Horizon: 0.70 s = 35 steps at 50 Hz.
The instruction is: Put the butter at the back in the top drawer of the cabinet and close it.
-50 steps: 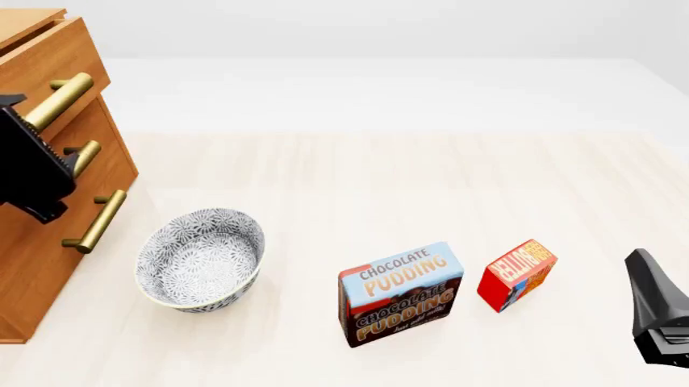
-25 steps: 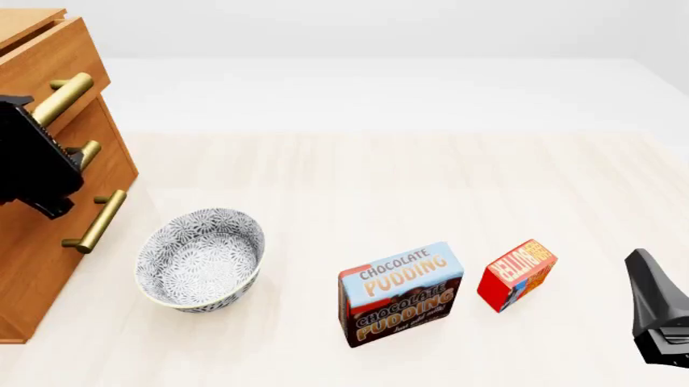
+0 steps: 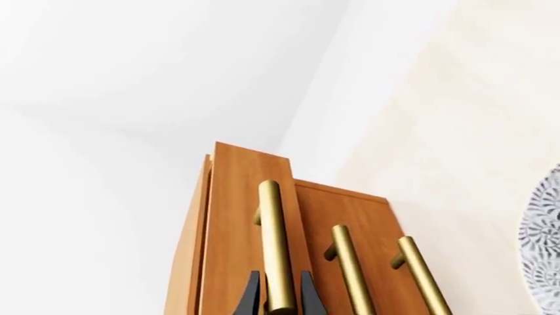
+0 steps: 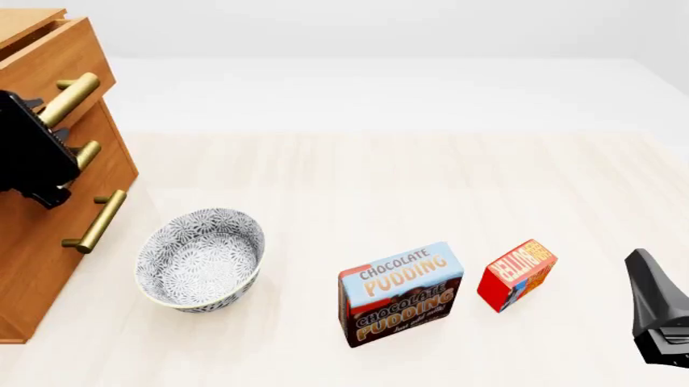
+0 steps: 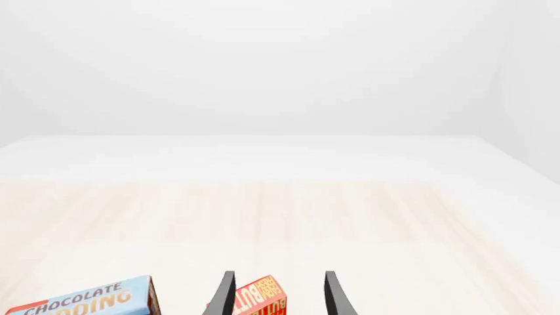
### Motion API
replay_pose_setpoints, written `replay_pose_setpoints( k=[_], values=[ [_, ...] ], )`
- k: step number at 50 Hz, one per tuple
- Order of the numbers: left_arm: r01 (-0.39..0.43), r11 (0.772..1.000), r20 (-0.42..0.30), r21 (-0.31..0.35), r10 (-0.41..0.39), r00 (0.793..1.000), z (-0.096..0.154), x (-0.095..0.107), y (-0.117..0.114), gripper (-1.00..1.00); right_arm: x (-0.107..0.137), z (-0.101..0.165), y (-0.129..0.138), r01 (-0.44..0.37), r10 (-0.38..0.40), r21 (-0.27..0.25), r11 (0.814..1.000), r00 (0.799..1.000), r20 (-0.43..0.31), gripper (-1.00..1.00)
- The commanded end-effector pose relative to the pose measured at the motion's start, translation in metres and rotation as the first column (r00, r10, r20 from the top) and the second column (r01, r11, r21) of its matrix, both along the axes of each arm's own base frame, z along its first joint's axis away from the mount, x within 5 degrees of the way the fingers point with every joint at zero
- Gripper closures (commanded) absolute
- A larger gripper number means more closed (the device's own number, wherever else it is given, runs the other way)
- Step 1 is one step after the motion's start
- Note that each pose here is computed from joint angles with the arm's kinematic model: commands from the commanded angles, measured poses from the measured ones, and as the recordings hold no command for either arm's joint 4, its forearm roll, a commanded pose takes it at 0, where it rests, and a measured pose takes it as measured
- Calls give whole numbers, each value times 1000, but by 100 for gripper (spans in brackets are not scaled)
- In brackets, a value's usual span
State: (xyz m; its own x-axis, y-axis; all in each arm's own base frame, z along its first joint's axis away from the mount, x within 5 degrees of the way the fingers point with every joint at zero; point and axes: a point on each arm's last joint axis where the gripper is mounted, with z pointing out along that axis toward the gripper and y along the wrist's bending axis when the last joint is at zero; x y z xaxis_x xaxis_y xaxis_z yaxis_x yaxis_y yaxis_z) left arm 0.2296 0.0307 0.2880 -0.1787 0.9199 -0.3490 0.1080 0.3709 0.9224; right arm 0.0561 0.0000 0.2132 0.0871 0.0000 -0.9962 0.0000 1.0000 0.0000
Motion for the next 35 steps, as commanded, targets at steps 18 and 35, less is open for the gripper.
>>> replay_pose_setpoints(
  k=[18,35],
  values=[
    [27,998,-49,-60,-30,998,-11,3,-10,100,0,0,0,0,0,0,1000,1000,0,-100],
    [49,995,-67,-85,-55,996,-12,10,-16,100,0,0,0,0,0,0,1000,1000,0,-100]
  ],
)
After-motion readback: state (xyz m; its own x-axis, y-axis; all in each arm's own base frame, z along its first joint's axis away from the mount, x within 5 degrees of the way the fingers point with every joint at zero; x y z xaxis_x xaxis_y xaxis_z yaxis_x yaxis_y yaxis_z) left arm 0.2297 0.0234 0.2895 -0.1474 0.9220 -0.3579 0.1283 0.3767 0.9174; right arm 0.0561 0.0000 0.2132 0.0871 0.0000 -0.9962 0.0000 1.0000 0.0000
